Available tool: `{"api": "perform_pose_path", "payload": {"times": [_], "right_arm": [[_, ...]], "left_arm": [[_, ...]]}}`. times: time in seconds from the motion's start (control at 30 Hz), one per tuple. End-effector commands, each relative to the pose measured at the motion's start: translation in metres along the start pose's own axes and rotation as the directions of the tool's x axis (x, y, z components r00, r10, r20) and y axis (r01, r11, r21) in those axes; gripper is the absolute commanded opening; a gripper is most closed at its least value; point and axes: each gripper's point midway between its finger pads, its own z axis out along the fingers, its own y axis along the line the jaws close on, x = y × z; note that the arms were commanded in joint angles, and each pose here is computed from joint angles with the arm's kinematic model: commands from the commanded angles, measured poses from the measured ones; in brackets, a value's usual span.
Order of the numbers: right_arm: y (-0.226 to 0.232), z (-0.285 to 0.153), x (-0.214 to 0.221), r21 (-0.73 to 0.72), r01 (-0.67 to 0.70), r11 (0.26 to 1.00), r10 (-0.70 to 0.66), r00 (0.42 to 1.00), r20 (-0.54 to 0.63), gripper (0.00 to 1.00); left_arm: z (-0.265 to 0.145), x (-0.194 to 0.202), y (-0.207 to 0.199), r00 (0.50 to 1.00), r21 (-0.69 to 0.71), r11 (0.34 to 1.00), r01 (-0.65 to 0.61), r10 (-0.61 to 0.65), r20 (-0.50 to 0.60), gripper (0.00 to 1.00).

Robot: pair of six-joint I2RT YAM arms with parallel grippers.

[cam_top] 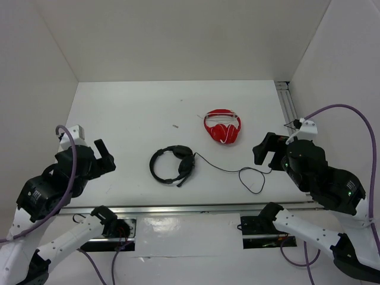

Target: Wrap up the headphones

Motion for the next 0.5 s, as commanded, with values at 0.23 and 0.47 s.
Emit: {"api": "perform_pose_path", "payload": {"times": [0.23, 0.47], "right_arm": [[0.008, 0.011, 0.008, -0.045, -0.018, 0.999, 0.019, 0.999, 0.026, 1.00], [0.028, 0.029, 0.028, -0.106, -0.001, 0.994, -0.002, 0.999, -0.034, 1.00]], "left_arm": [[0.021, 0.026, -0.072, 0.990, 0.259, 0.963, 0.077, -0.042, -0.135, 0.99], [0.101, 0.102, -0.116, 0.941, 0.174, 0.979, 0.106, -0.042, -0.337, 0.99]]}}
